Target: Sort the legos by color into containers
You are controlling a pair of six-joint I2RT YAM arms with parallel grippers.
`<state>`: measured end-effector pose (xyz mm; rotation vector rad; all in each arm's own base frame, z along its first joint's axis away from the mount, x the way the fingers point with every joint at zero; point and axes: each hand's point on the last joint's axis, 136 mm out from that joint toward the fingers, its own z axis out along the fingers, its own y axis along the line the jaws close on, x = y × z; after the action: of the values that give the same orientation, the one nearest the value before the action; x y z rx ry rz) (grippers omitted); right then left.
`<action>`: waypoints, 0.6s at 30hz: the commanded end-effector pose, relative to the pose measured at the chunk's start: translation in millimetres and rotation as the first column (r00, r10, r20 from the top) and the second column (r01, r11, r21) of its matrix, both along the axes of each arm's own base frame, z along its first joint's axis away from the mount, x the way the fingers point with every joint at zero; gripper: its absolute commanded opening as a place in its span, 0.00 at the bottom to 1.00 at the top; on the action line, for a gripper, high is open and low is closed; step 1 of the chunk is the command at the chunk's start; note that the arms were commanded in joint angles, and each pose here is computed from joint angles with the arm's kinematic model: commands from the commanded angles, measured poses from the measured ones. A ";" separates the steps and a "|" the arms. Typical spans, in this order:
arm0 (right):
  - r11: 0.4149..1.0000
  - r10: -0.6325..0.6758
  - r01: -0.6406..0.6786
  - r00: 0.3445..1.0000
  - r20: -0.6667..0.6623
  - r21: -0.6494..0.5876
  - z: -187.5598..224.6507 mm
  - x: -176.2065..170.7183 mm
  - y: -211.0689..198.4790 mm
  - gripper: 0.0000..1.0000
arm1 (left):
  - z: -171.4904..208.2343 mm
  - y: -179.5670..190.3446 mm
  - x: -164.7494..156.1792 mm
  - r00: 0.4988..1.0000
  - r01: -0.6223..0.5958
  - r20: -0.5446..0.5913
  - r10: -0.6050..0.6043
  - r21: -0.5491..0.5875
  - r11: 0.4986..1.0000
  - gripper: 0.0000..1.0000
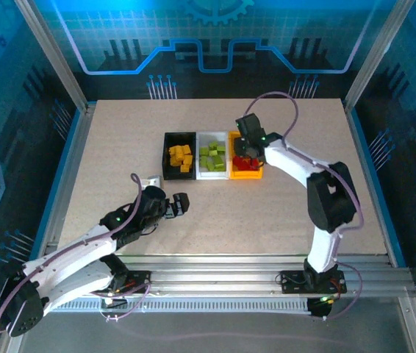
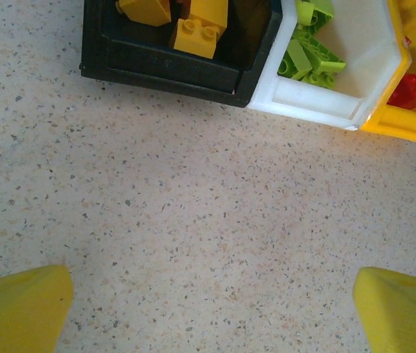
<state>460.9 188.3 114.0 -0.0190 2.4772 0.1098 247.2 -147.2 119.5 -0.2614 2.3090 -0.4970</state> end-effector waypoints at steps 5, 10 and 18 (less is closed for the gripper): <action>0.996 0.040 -0.039 0.999 -0.019 0.082 -0.2 27.4 16.9 0.55 | 14.0 1.8 7.3 0.999 -0.030 0.027 0.030 -0.012 0.999 0.99; 0.989 0.042 -0.049 0.998 0.047 0.142 26.2 25.5 18.8 0.72 | 20.9 6.5 10.6 0.997 -0.055 0.045 0.055 0.003 0.998 0.99; 0.969 0.010 -0.061 0.978 0.211 0.240 76.2 -15.3 3.1 0.77 | 77.0 16.6 43.6 0.956 -0.140 0.268 0.122 0.051 0.989 0.99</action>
<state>446.8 195.5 151.7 -0.0108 2.3748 0.3387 269.5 -140.7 163.9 -0.2912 2.1701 -0.4430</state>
